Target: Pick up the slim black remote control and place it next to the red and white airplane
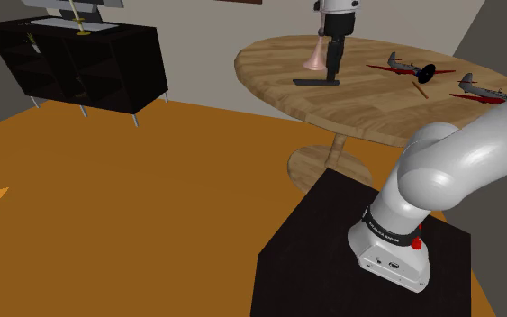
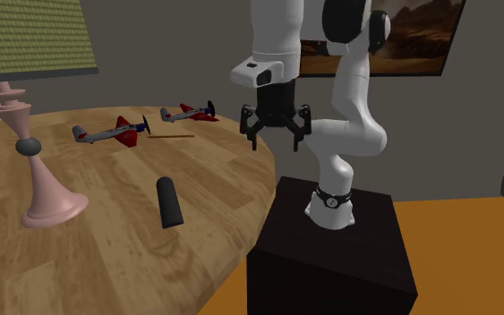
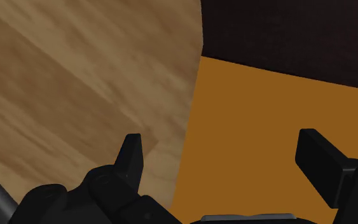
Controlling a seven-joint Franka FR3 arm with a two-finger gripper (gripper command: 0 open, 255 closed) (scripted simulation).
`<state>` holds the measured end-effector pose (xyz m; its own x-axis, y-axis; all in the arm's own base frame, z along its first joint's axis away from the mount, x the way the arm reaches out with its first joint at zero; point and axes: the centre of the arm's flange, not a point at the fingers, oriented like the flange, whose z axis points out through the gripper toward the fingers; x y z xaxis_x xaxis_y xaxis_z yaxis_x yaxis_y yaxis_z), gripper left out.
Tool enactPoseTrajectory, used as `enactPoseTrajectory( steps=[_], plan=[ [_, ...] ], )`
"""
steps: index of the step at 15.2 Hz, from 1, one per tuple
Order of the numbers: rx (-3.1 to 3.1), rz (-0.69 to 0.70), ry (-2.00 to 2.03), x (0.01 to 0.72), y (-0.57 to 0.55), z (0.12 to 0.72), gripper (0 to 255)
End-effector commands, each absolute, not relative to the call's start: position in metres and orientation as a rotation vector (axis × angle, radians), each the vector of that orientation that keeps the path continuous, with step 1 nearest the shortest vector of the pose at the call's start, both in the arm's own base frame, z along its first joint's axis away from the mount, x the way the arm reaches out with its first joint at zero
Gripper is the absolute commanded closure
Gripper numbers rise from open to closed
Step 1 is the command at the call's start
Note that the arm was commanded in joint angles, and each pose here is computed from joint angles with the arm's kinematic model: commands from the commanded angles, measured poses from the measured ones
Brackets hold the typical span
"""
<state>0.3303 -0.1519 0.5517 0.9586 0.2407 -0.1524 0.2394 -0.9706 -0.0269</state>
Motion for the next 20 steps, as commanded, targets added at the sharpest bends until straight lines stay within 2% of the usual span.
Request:
enactPoseTrajectory(
  steps=[1,20],
  plan=[
    [-3.095,0.255,-0.466,0.338,-0.177,0.545,0],
    [-2.948,0.353,-1.180,0.464,-0.354,0.482,0]
  ],
)
